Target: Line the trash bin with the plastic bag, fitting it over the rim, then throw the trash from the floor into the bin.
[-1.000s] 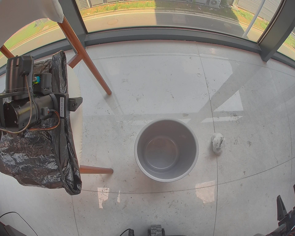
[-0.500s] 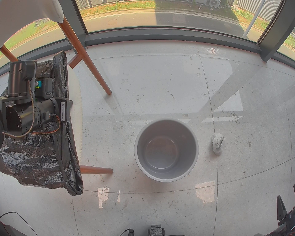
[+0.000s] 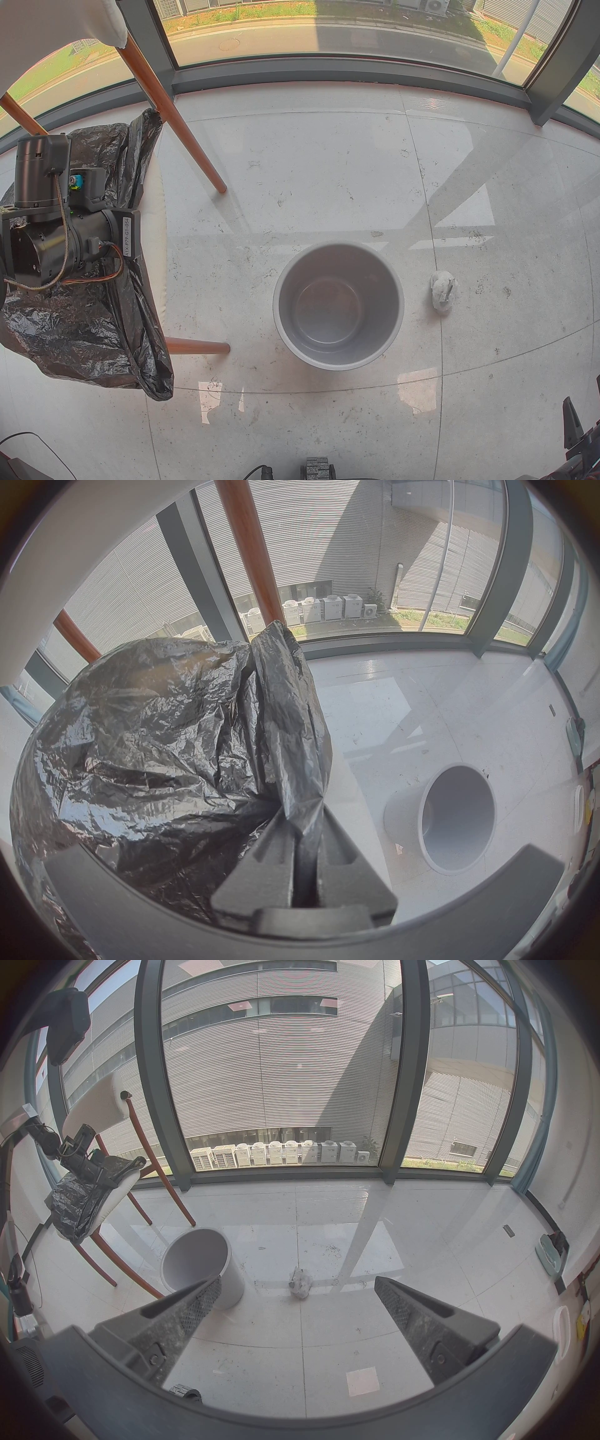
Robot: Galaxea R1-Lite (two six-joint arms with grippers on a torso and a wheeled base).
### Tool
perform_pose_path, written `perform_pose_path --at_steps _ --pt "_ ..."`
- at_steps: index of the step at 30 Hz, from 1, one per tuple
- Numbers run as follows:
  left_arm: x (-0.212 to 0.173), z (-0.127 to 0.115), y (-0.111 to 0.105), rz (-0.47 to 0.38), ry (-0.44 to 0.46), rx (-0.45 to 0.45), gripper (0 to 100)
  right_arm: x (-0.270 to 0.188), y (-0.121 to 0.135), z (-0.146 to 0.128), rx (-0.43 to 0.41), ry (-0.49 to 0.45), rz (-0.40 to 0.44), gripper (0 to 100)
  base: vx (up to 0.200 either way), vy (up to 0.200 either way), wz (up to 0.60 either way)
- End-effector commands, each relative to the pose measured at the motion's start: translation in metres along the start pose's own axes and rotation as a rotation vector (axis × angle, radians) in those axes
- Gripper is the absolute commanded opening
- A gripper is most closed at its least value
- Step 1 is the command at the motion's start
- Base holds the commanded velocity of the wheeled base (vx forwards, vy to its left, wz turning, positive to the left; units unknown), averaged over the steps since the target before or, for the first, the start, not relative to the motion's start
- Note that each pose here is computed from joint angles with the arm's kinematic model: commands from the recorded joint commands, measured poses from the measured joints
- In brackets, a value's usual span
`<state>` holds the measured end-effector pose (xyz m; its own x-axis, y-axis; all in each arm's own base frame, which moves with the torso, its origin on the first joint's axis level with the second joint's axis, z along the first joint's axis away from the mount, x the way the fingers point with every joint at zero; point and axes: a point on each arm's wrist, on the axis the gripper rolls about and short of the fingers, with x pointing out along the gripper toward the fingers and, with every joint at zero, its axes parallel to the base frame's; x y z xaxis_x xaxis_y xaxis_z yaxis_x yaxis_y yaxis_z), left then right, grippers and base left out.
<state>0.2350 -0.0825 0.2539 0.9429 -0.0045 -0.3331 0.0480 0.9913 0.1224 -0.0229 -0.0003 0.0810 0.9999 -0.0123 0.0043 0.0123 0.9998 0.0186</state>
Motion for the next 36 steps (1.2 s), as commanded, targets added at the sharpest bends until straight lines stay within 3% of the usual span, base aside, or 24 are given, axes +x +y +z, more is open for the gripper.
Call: perform_pose_path --at_steps 1,4,7,14,21,25,27,29,30,36 --pt "0.002 -0.003 0.007 -0.009 0.018 -0.03 0 0.0 0.0 -0.005 0.0 0.001 0.0 100 0.0 0.0 0.0" --pt "0.005 -0.004 0.017 -0.032 0.024 -0.053 0 0.0 0.0 -0.005 0.0 0.001 0.0 100 0.0 0.0 0.0" --pt "0.006 0.0 0.026 -0.108 0.008 -0.075 0 0.0 0.0 -0.005 0.0 0.001 0.0 100 0.0 0.0 0.0" --pt "-0.006 0.015 0.052 -0.345 -0.047 -0.162 0 0.0 0.0 -0.005 0.0 0.001 0.0 100 0.0 0.0 0.0" --pt "-0.009 0.028 0.066 -0.421 -0.086 -0.246 0 0.0 0.0 -0.005 0.0 0.001 0.0 100 0.0 0.0 0.0" --pt "-0.015 0.038 0.067 -0.469 -0.105 -0.356 0 0.0 0.0 -0.005 0.0 0.001 0.0 100 0.0 0.0 0.0" --pt "-0.031 0.05 0.067 -0.542 -0.127 -0.445 0 0.0 0.0 -0.005 0.0 0.001 0.0 100 0.0 0.0 0.0" --pt "-0.035 0.052 0.067 -0.566 -0.13 -0.467 0 0.0 0.0 -0.005 0.0 0.001 0.0 100 0.0 0.0 0.0" --pt "-0.049 0.062 0.067 -0.641 -0.136 -0.553 0 0.0 0.0 -0.005 0.0 0.001 0.0 100 0.0 0.0 0.0" --pt "-0.081 0.067 0.066 -0.753 -0.121 -0.695 0 0.0 0.0 -0.005 0.0 0.001 0.0 100 0.0 0.0 0.0"
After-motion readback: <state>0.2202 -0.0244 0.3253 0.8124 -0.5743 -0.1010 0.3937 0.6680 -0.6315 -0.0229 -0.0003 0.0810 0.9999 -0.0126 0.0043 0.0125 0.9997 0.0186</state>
